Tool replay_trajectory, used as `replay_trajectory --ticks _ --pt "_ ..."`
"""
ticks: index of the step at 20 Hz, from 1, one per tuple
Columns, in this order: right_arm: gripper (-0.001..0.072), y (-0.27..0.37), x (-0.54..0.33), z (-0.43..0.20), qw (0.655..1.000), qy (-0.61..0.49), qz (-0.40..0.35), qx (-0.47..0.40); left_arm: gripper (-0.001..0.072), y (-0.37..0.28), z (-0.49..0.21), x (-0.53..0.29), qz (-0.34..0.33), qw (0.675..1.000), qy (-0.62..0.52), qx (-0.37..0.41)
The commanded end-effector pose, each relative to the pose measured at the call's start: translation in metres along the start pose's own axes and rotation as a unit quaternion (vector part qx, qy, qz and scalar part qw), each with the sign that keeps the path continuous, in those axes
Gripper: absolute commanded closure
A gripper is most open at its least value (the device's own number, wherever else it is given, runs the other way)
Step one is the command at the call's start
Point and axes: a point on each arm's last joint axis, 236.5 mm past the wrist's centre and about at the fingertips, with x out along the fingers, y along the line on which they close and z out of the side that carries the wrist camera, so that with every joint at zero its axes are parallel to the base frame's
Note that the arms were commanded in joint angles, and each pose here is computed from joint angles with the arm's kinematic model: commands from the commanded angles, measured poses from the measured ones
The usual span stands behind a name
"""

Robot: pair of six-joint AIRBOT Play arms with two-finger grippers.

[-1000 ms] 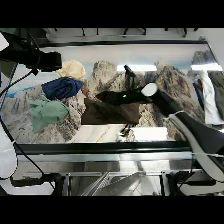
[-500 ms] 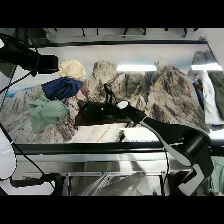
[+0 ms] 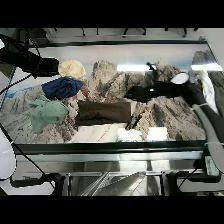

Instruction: Fold the shirts.

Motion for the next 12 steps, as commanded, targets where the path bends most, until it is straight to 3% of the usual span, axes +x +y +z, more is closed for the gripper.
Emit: replay_trajectory --ticks 1,6,12 --pt "0.0011 -0.095 -0.061 -0.02 0.992 -0.005 -0.094 0.082 0.0688 -0.006 -0.023 0.011 -0.006 0.999 0.038 0.001" --pt "0.0011 -0.132 -0.008 -0.048 0.99 0.051 -0.05 0.124 0.0688 -0.021 -0.089 0.05 -0.018 0.992 0.128 -0.008" --pt "0.0013 -0.116 0.099 -0.034 0.988 0.025 0.013 0.153 0.0688 -0.023 -0.103 0.045 -0.014 0.992 0.122 -0.031"
